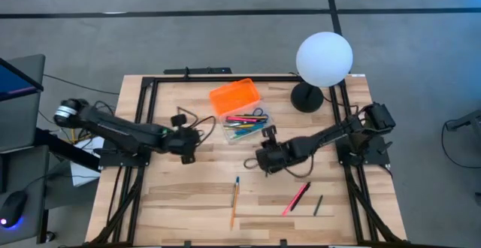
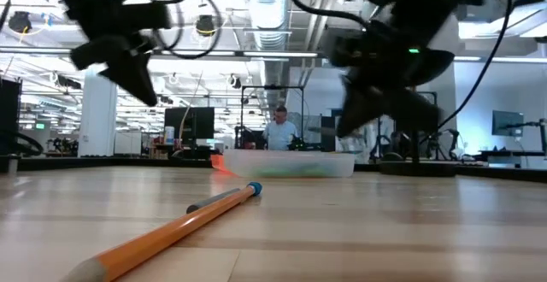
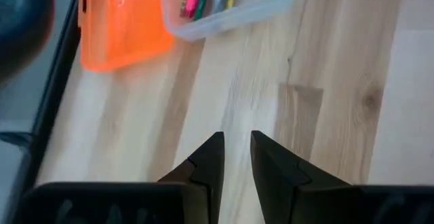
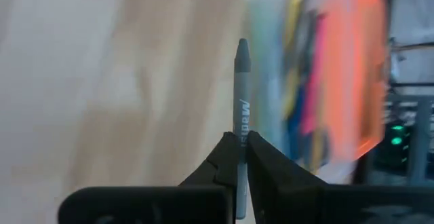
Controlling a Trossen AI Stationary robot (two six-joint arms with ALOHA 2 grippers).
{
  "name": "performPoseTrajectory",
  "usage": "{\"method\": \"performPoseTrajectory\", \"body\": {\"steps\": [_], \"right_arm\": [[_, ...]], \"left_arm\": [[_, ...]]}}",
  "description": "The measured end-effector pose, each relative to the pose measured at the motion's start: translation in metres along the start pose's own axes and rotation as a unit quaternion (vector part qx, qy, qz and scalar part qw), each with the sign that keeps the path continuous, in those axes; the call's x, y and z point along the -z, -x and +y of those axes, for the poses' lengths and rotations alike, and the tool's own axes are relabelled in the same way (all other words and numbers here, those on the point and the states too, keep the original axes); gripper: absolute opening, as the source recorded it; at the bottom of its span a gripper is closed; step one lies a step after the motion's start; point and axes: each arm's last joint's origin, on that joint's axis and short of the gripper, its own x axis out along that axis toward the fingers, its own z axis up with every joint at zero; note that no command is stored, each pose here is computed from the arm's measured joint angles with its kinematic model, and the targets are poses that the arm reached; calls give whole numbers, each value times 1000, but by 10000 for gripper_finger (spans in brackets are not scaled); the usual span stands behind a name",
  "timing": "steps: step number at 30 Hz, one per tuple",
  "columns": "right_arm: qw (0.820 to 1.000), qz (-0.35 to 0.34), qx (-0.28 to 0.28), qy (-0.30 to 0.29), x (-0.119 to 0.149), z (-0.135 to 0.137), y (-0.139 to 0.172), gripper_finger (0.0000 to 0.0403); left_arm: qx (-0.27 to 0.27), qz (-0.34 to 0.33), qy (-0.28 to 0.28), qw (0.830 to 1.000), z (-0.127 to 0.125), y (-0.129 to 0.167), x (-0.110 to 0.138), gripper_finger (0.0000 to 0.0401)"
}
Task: Pick & place school supplies into a supply box
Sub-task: Put the right gray crayon into the supply box, then put the gray crayon into the supply box
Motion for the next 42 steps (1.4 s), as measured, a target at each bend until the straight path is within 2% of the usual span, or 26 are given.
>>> {"method": "performPoseTrajectory", "body": {"steps": [4,9,13,18,24,28,32,35,38,42], "right_arm": [[1000,-21,12,10,-7,-34,-10,5],[999,-47,-14,-1,-6,-76,-23,5],[996,-82,-35,-5,0,-103,-34,5],[991,-113,-65,-15,11,-122,-44,6],[989,-112,-81,-46,23,-134,-51,26],[988,-108,-85,-77,27,-139,-54,73],[986,-101,-90,-98,29,-139,-55,123],[986,-89,-94,-110,28,-134,-52,153],[985,-78,-113,-100,24,-123,-48,167],[985,-76,-137,-76,13,-103,-38,164]], "left_arm": [[8,-39,28,999,-2,-1,34,68],[29,-85,49,995,-3,-4,58,68],[37,-107,44,993,-4,-4,64,68],[31,-132,23,990,-5,-5,61,68],[11,-179,-5,984,-5,-2,51,68],[2,-206,-4,979,-5,0,45,68],[14,-219,1,976,-6,2,42,68],[37,-219,-7,975,-7,2,42,68],[85,-222,-47,970,-12,0,40,68],[157,-246,-108,950,-25,-5,32,68]]}}
